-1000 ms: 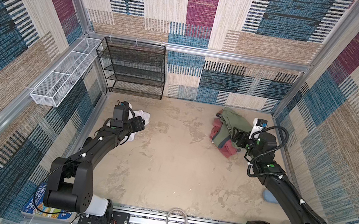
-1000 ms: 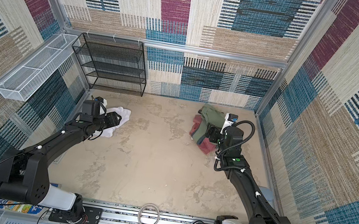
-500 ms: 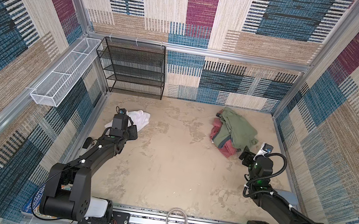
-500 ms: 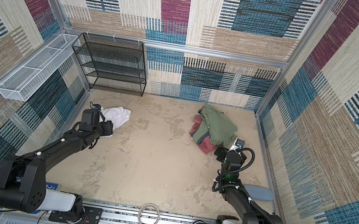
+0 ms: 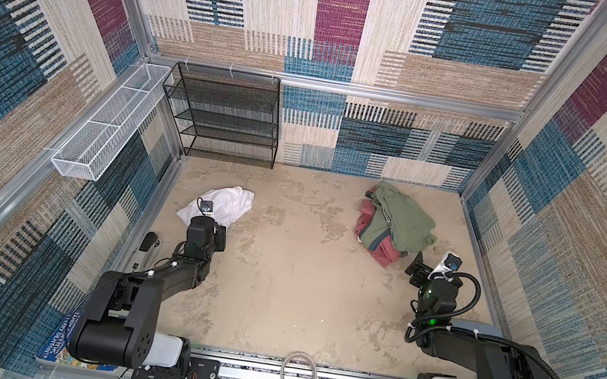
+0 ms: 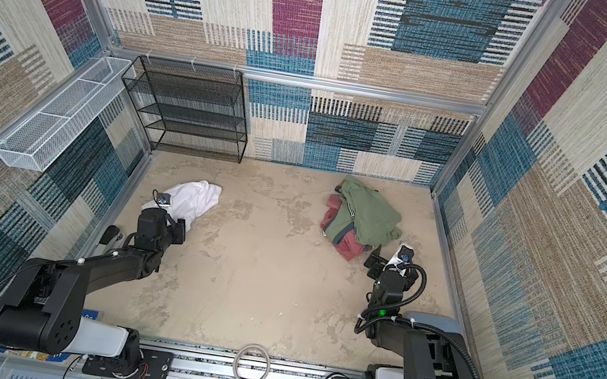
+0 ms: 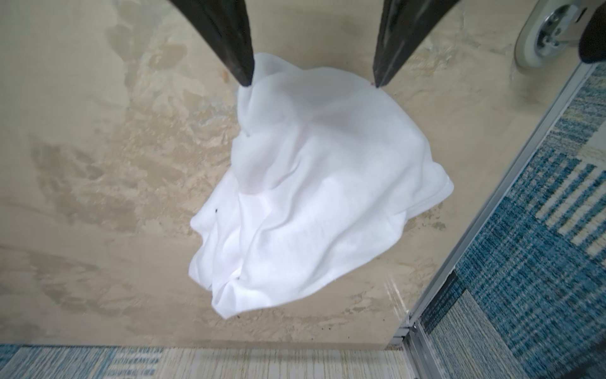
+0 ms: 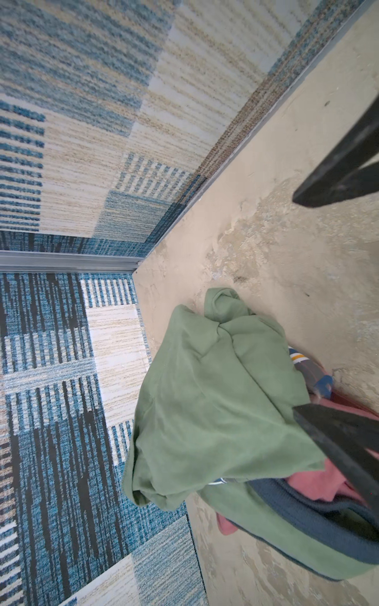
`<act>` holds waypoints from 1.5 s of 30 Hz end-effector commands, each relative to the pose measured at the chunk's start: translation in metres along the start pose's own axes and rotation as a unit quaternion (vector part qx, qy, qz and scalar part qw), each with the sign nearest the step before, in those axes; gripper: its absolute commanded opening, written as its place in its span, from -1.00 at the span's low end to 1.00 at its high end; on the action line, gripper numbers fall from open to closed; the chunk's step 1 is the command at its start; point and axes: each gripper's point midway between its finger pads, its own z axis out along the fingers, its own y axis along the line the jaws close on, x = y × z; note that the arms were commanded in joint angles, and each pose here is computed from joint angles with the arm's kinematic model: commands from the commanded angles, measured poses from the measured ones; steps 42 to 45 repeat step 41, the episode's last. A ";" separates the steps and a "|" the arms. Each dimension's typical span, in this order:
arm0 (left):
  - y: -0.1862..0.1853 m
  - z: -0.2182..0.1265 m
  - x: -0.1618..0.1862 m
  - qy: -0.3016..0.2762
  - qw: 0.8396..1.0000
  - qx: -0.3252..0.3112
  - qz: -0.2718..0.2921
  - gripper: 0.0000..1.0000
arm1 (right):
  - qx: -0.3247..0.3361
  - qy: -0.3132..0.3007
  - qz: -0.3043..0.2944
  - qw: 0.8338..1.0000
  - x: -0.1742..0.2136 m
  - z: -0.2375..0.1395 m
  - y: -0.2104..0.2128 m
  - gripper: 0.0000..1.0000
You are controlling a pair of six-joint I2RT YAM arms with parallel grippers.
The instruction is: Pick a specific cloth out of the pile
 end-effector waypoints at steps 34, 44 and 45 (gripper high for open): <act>-0.010 0.016 -0.018 -0.070 0.996 0.055 0.000 0.28 | -0.111 -0.041 -0.037 0.992 -0.006 0.014 0.034 1.00; -0.010 0.016 -0.019 -0.071 0.996 0.055 0.000 0.27 | -0.111 -0.043 -0.037 0.992 -0.007 0.015 0.034 1.00; -0.010 0.016 -0.019 -0.071 0.996 0.055 0.000 0.27 | -0.111 -0.043 -0.037 0.992 -0.007 0.015 0.034 1.00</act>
